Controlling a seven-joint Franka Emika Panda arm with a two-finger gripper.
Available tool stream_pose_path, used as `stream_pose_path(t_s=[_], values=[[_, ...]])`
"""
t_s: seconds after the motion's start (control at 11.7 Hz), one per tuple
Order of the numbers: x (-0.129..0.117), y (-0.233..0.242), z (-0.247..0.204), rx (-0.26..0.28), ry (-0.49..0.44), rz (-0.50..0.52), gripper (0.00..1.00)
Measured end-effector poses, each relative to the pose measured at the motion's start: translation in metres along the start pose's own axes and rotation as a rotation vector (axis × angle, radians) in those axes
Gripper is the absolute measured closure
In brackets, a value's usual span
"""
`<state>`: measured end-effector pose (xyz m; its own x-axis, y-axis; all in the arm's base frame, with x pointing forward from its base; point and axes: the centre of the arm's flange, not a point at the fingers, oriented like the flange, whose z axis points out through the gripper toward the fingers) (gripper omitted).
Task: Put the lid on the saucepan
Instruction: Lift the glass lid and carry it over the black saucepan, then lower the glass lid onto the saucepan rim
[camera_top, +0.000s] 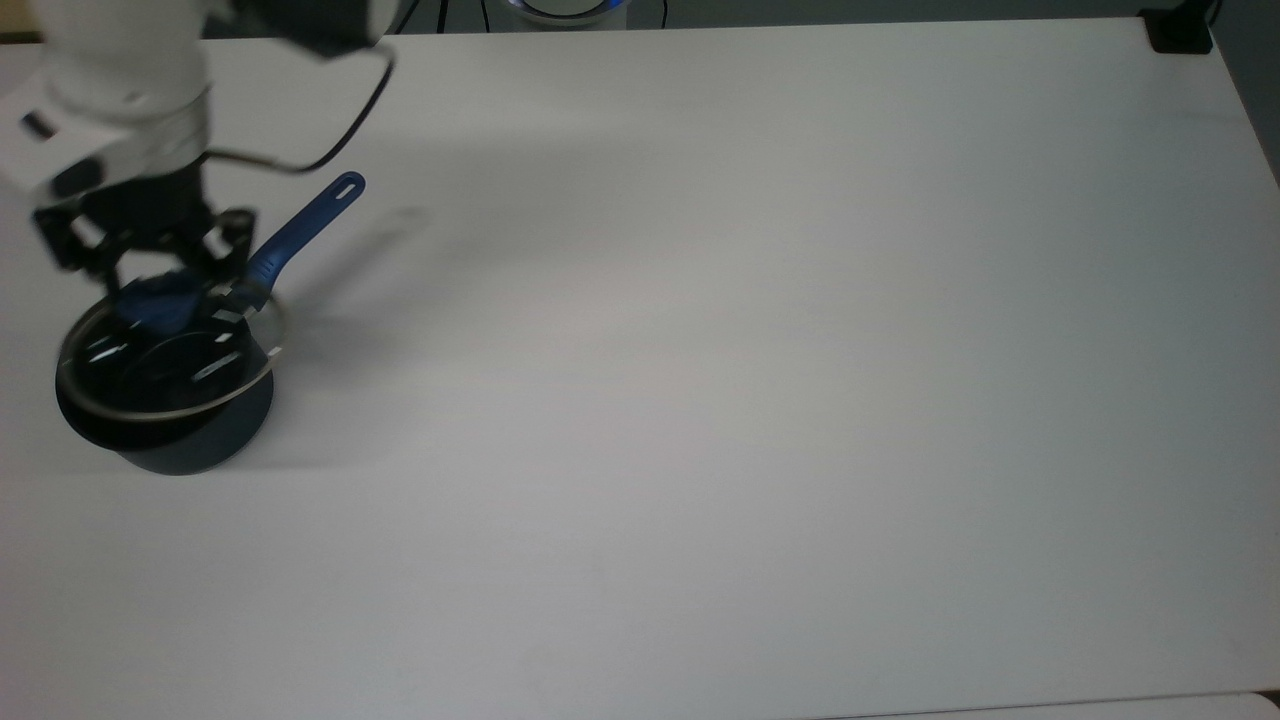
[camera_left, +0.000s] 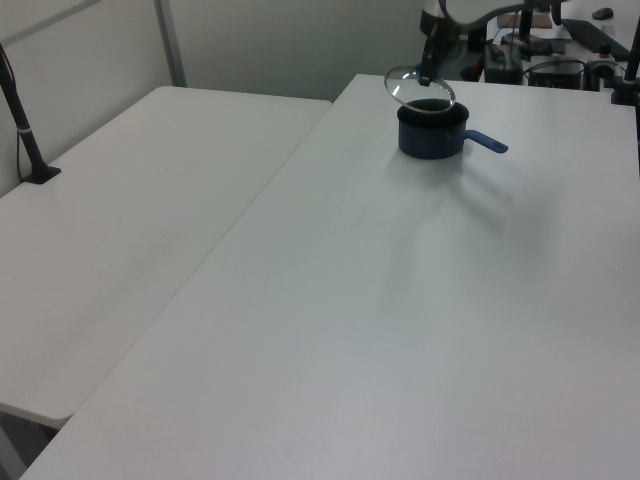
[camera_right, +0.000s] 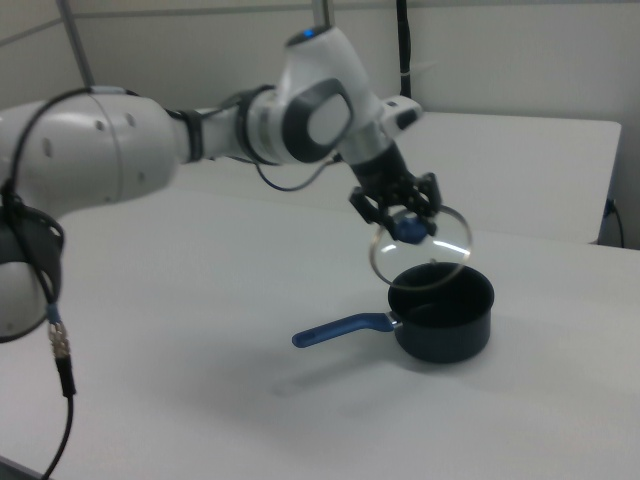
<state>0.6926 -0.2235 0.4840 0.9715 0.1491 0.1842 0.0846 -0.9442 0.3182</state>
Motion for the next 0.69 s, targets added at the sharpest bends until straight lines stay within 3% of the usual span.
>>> stream_pose_path(t_s=[0.17, 0.69], values=[[-0.004, 0.026, 0.029, -0.009, -0.011, 0.035, 0.35], [-0.016, 0.037, 0.043, 0.005, -0.062, 0.031, 0.35]])
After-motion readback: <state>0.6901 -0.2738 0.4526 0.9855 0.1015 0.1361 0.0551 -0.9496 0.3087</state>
